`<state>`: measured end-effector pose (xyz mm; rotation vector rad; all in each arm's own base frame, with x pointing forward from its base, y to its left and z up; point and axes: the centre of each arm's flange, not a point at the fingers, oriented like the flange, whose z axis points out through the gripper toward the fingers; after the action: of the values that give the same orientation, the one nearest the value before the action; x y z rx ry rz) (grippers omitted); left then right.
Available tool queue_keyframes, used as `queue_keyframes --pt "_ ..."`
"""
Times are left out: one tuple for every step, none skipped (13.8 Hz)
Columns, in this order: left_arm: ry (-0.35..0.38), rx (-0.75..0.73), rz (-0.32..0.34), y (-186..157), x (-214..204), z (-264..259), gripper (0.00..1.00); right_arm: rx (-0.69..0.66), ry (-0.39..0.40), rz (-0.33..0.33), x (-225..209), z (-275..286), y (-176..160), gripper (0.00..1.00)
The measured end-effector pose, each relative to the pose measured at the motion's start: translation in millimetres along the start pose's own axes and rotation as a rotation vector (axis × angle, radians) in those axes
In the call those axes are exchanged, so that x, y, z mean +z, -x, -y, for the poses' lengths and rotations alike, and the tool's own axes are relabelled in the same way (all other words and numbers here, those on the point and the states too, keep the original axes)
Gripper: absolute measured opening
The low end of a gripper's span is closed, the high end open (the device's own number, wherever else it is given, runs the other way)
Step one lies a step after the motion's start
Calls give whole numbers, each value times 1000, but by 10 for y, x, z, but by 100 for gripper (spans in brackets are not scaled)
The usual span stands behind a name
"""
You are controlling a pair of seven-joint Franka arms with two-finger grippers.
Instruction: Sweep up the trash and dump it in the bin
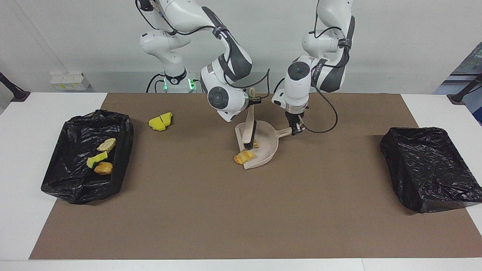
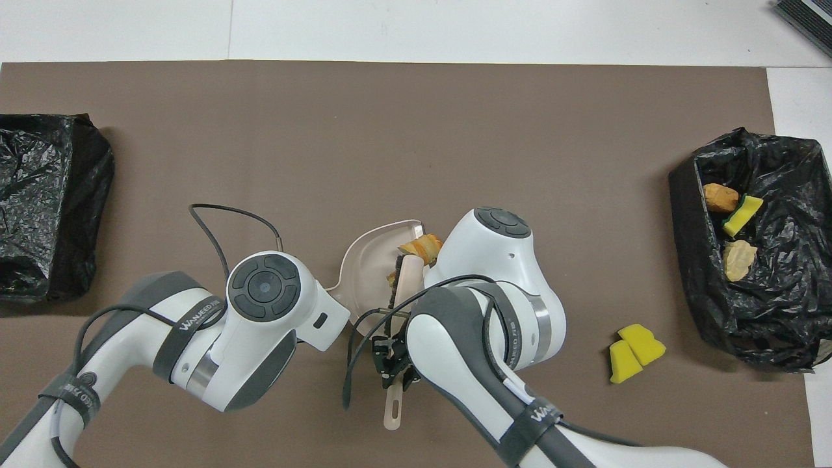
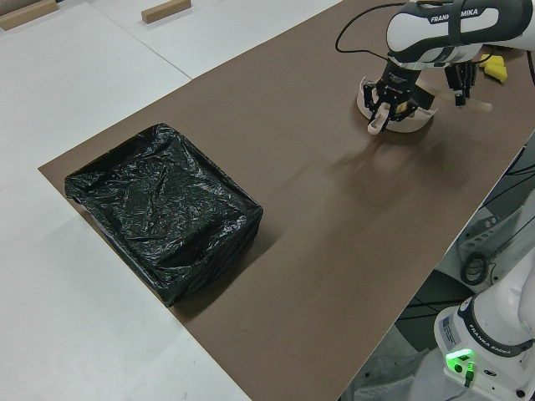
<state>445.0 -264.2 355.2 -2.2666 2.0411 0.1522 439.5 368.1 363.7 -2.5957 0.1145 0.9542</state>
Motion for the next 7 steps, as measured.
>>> queue_keyframes --pt "1 6 0 30 20 13 32 4 3 2 -12 64 38 27" --pt "3 8 0 49 31 22 32 14 8 15 -61 113 87 27" --pt "3 10 0 53 34 24 32 26 18 29 -150 134 130 27" --pt "3 10 0 53 34 23 32 38 35 37 -257 111 154 27" --pt "3 11 0 53 34 23 32 57 63 37 -397 25 164 27" --pt "3 11 0 53 35 23 32 82 91 34 -552 -105 168 27" --pt "3 11 0 53 35 23 32 111 123 31 -717 -272 177 27"
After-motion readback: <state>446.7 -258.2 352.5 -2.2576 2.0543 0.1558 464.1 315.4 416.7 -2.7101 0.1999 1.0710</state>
